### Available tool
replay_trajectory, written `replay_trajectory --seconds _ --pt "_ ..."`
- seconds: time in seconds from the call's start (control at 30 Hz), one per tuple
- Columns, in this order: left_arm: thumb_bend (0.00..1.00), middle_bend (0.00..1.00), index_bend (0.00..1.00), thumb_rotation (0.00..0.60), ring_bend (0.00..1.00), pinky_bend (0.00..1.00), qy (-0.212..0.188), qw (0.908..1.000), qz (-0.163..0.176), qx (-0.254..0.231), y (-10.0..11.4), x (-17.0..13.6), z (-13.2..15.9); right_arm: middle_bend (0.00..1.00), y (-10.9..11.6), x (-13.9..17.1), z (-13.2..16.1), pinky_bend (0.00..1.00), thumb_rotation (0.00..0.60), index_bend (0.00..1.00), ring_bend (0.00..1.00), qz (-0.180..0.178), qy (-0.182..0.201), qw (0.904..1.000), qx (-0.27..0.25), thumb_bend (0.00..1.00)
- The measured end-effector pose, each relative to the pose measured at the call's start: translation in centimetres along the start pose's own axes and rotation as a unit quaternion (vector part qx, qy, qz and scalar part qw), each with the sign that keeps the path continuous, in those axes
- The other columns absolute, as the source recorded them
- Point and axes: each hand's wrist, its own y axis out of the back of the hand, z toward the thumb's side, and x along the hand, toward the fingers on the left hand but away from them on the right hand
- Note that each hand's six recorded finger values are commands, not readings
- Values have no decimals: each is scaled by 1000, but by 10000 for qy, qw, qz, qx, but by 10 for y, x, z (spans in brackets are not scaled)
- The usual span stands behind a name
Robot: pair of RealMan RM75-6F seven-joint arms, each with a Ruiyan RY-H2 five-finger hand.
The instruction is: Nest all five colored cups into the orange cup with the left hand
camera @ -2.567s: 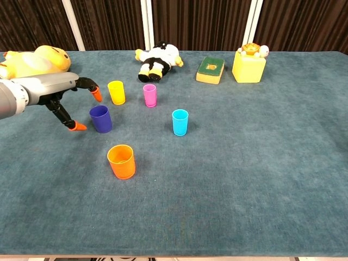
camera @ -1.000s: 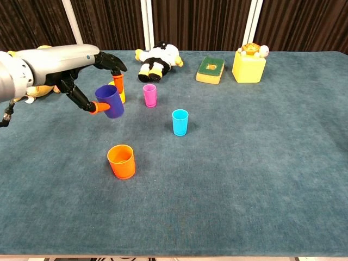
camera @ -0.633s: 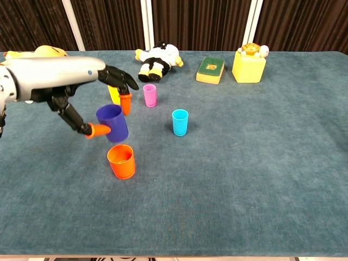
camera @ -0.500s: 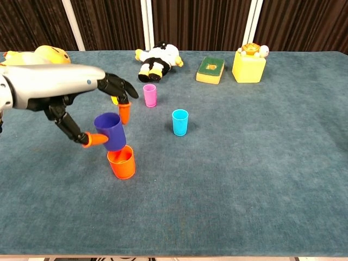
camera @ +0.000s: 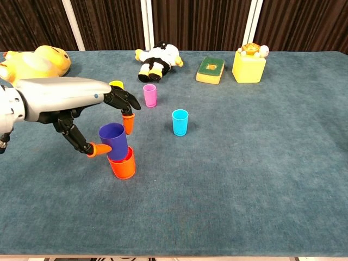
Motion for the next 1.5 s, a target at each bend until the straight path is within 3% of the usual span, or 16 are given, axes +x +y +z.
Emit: replay_trajectory --seconds 0.1,0.23,0.33,0.4,0.53,0.7,0.97,1.23,1.5 --pt "329 109 343 600 0 114 20 10000 17 32 -1 2 0 46 0 0 0 36 600 72 71 -4 -1 10000 -5 373" --pt "274 70 200 600 0 103 38 9999 18 139 -2 3 -1 45 1 0 0 36 600 72 72 0 1 10000 -11 373" --pt "230 57 98 600 0 100 15 9998 -81 205 -5 3 -1 45 1 0 -1 36 600 72 72 -1 -5 10000 -12 373" --pt "221 57 81 600 0 100 -20 9995 -175 251 -6 2 0 45 1 0 -1 36 600 72 72 1 -6 10000 -10 373" --pt "220 64 77 600 0 102 -64 9996 -202 165 -4 1 3 46 0 0 -1 36 600 72 71 8 -11 10000 -7 373" --pt "221 73 99 600 0 102 69 9998 145 127 11 3 -4 45 0 0 -1 36 600 72 72 14 -2 10000 -11 373" --pt "221 78 99 600 0 109 799 9930 841 221 35 14 -55 45 -1 0 0 36 600 72 72 37 10 10000 -5 373" --pt "219 80 103 600 0 110 1148 9877 1059 -37 51 33 -91 45 -6 0 2 36 600 72 72 108 11 9999 31 374" --pt "216 80 102 600 0 150 1558 9790 1297 232 69 55 -110 46 -7 -1 1 36 600 72 72 128 -3 9999 30 373"
